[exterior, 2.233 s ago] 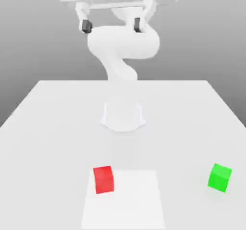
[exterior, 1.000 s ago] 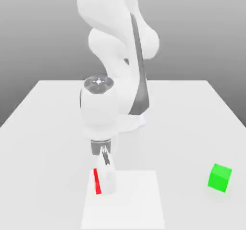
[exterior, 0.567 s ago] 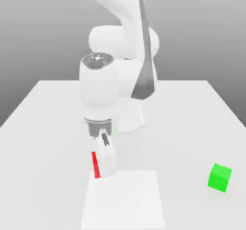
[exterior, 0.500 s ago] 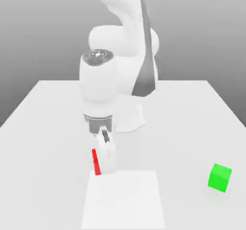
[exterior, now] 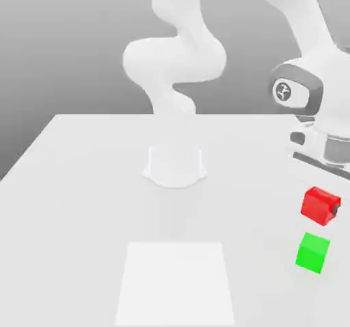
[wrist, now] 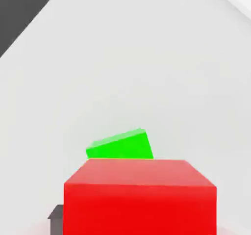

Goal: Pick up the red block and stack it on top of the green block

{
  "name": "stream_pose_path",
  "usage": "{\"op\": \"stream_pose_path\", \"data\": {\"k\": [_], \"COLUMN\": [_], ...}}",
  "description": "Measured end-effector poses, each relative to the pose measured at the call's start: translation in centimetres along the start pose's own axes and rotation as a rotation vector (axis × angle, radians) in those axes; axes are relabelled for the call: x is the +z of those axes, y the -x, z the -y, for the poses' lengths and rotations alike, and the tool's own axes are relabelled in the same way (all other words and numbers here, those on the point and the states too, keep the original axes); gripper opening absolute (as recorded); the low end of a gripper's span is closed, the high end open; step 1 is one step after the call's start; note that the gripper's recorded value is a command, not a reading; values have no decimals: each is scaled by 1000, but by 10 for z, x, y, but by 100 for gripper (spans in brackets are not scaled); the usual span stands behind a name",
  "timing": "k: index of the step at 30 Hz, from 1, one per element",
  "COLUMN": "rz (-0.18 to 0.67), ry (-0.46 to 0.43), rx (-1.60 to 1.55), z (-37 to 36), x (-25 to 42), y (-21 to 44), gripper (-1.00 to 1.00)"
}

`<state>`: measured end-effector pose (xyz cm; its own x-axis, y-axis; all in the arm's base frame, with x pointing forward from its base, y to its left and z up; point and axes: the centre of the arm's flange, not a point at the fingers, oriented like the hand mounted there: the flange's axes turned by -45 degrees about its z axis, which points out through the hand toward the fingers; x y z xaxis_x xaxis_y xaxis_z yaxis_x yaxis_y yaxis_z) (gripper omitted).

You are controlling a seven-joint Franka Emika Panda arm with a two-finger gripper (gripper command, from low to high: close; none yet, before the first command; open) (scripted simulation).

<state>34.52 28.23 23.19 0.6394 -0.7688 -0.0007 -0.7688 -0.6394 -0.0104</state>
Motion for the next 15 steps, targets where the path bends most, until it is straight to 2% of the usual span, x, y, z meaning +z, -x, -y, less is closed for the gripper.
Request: {"op": "stream_pose_path", "data": {"k": [6, 7, 15], "rz": [0, 0, -1], "ry": [4, 6, 6], "rx": [-1, -2, -1], "z": [-1, -2, -2], "x": [42, 48, 43], "y": [1, 2, 1], "gripper": [-100, 100, 100]}}
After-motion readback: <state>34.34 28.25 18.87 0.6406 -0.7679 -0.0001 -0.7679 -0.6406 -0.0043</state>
